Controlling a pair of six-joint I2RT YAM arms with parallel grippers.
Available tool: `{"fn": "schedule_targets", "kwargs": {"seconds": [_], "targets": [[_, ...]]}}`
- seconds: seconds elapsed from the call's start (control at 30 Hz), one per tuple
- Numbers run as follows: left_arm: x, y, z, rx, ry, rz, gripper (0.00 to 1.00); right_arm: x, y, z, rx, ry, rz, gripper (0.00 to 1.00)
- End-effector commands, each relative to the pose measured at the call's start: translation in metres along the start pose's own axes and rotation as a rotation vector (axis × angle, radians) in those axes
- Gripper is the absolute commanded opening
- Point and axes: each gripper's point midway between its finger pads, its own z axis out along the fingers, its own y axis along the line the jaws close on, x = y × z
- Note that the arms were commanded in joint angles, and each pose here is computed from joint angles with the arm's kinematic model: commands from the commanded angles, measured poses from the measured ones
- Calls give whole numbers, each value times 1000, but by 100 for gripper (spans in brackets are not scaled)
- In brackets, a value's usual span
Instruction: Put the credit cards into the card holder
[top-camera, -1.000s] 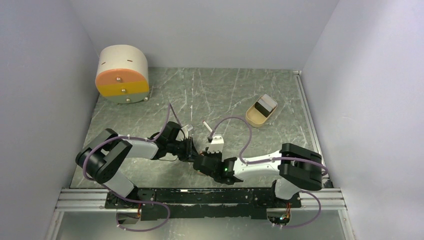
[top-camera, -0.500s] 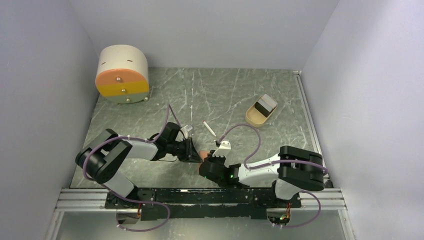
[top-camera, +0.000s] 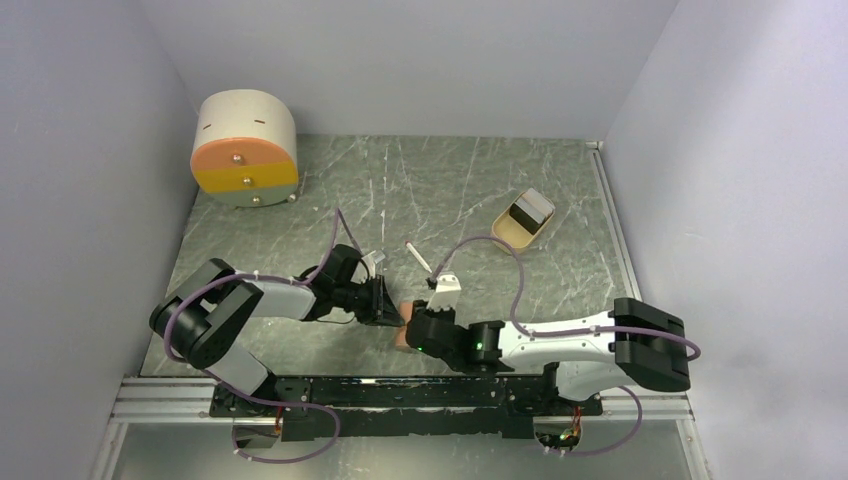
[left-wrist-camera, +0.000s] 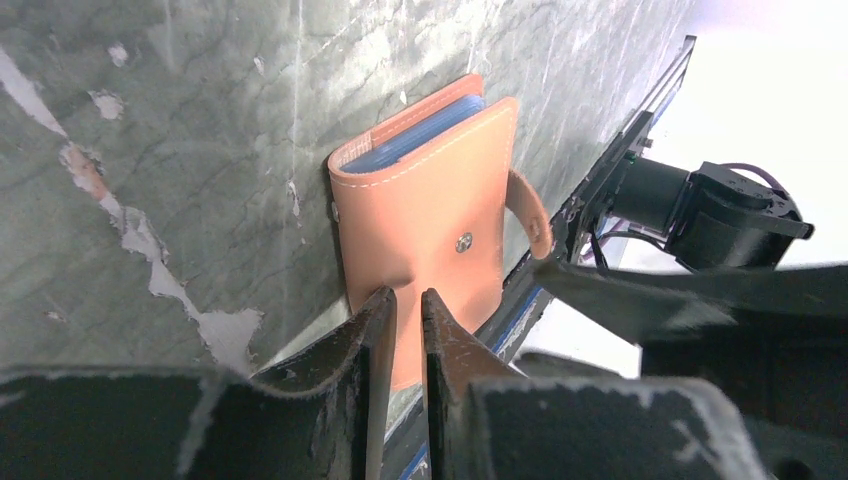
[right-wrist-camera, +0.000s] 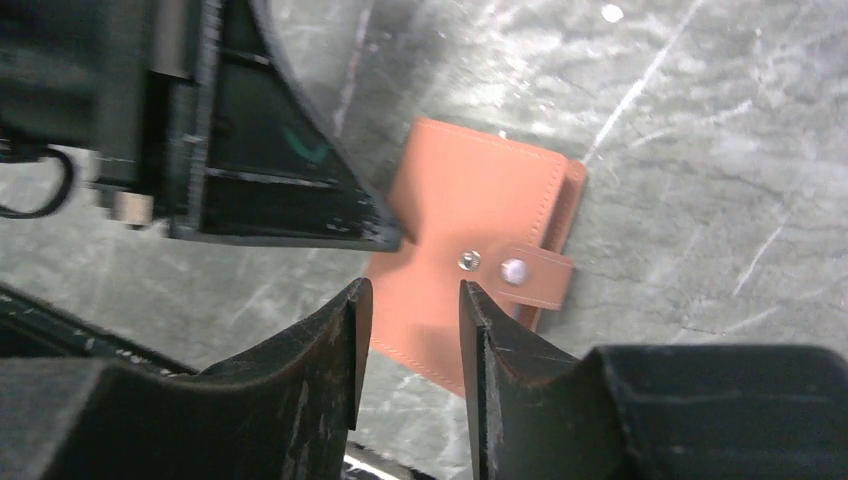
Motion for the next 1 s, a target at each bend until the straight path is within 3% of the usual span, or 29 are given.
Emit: {"fn": "schedule_targets", "kwargs": {"seconds": [0.0,0.17,0.23,0.37,0.6,0.97], "targets": [[9,17,-2,-84,33,-8,23,-11,-2,-11,59,47,-99,39],[8,11,-1,-57,33,-6,23,-9,-10,-14,110,80,-127,22],[8,10,-2,-53,33,-4,23,-14,-9,-19,100,76,-119,24],[7,10,-2,-60,34,5,24,-29,-17,-29,105,72,-61,36],[3,3,-2,-46,32,27,25,-33,-43,-31,156,109,4,36],[2,0,2,-53,39,37,25,-22,-45,-17,100,151,55,31]]}}
